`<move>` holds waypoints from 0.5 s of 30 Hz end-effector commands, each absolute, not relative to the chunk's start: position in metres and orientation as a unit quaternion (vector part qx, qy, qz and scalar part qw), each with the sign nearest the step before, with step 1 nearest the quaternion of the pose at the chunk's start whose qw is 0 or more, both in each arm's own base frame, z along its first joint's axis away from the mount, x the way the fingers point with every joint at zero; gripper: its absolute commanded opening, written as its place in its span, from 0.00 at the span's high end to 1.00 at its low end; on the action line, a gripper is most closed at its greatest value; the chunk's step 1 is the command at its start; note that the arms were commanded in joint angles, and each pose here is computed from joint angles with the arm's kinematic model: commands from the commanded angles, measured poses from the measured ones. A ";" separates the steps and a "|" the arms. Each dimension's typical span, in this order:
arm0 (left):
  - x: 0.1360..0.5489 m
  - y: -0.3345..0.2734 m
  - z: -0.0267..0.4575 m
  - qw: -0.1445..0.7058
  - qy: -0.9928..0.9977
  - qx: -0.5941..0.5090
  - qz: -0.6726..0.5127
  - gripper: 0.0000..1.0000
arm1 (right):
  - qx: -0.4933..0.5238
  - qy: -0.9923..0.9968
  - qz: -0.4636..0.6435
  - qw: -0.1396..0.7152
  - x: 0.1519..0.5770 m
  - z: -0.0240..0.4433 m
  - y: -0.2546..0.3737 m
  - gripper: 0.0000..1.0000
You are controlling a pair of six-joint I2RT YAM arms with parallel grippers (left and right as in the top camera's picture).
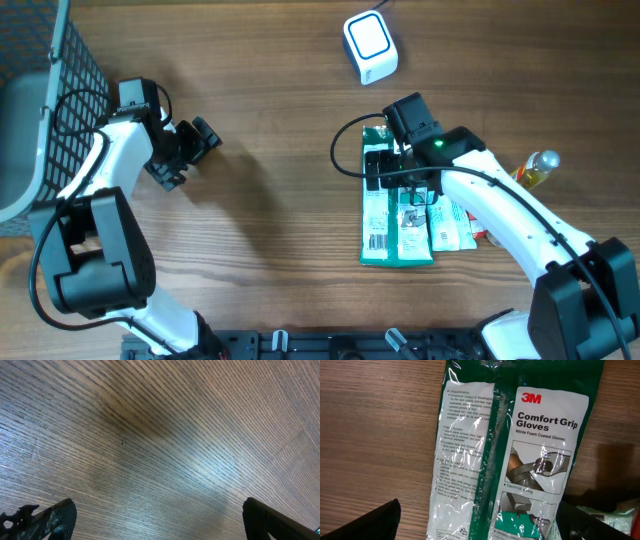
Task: Scan the item barcode
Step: 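Carry the glove pack right and lower it beside the wipes pack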
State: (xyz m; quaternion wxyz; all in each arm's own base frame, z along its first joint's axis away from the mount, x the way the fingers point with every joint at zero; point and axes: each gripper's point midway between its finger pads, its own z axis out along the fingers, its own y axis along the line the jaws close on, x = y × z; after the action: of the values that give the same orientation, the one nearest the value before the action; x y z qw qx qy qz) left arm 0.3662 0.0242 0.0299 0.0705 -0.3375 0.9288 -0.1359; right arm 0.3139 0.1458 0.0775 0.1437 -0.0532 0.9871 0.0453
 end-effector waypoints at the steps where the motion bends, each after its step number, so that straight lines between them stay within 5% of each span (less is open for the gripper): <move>1: 0.367 0.030 0.035 0.081 0.926 -0.343 -0.132 0.00 | -0.049 0.988 0.049 0.140 0.313 0.075 0.147 0.00; 15: 0.367 0.030 0.035 0.081 0.926 -0.343 -0.132 0.00 | -0.054 0.987 0.079 0.130 0.310 0.075 0.157 0.00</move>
State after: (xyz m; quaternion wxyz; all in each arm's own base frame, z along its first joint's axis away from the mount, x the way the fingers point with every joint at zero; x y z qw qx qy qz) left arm 0.3661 0.0242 0.0299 0.0703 -0.3375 0.9288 -0.1358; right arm 0.3114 0.1546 0.0780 0.1367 -0.0570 0.9864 0.0707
